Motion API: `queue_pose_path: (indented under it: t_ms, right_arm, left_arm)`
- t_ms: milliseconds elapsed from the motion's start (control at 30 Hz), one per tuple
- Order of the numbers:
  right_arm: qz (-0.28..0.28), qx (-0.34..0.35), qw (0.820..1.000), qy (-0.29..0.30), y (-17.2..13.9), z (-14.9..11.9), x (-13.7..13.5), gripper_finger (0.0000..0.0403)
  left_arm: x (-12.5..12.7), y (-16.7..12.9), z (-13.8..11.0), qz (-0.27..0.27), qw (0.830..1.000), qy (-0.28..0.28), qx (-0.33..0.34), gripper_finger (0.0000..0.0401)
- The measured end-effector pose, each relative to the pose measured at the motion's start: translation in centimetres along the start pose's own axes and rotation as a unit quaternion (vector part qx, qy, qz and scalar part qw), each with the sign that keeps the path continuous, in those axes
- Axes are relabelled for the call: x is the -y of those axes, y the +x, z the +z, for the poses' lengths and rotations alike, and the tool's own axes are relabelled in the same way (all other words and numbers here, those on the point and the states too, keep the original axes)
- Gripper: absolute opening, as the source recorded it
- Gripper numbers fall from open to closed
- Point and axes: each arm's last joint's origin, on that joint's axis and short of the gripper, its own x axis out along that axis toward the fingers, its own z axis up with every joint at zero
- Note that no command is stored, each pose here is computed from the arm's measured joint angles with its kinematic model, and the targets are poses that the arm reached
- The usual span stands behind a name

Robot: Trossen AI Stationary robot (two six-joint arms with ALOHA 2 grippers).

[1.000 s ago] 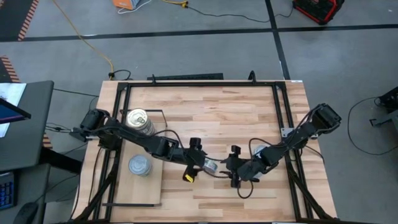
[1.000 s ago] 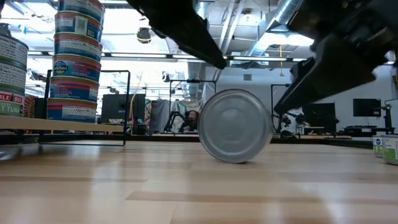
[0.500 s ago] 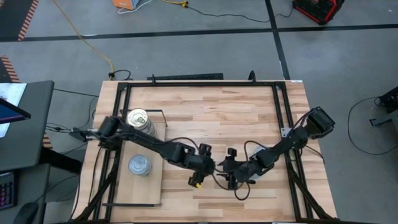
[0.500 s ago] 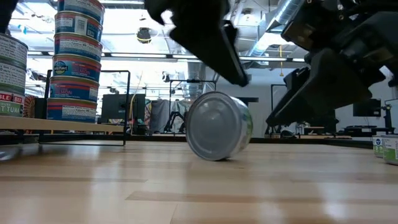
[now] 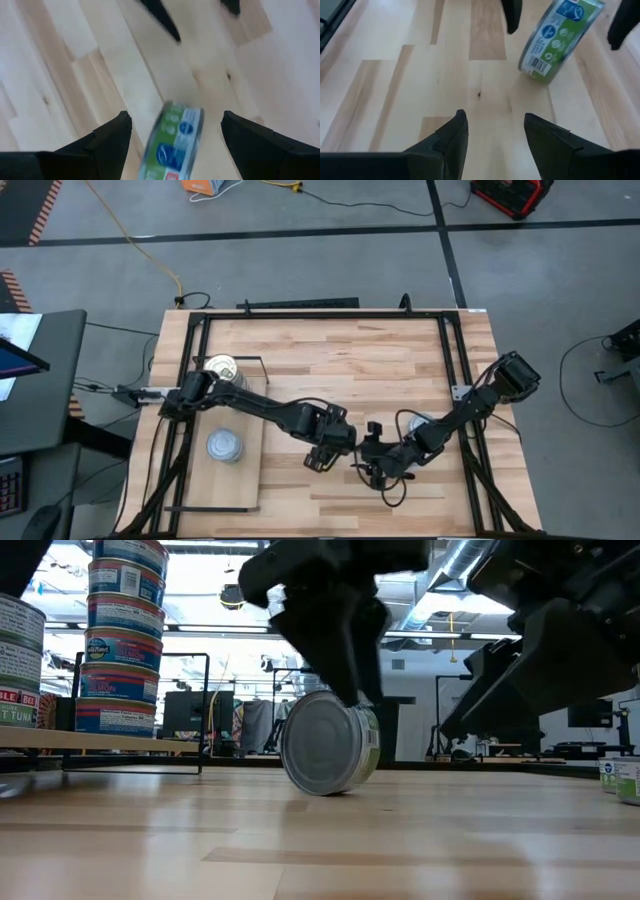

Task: Stack canned seafood by type on shelf
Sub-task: Stack the top green and white tuna can on the green and white tuna can on the shelf

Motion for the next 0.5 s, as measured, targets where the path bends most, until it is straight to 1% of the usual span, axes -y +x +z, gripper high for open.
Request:
queue_pose_path:
  t_ms: [67,167,300,400,500]
  right_arm:
    - [0.000,0.001,1.000,0.000,0.0,0.0,0.0,0.0221]
    - [0.001,0.001,1.000,0.000,0.0,0.0,0.0,0.0221]
    - [0.002,-0.008,1.000,-0.008,-0.3,-0.2,-0.2,0.0221]
    - [0.000,-0.012,1.000,-0.010,-0.6,-0.1,-0.1,0.0221]
    - [-0.001,-0.008,1.000,-0.008,-1.2,0.2,-0.1,0.0221]
  left_arm:
    - [-0.5,0.1,-0.4,-0.013,1.000,-0.001,-0.013,0.0295]
    - [-1.3,0.4,-0.8,-0.032,0.999,-0.015,-0.015,0.0295]
    - [-1.6,0.5,-1.4,-0.039,0.998,-0.017,-0.038,0.0291]
    - [-1.4,1.0,-1.9,-0.043,0.998,0.001,-0.049,0.0271]
    - [-1.0,1.7,-2.4,-0.038,0.997,0.019,-0.064,0.0242]
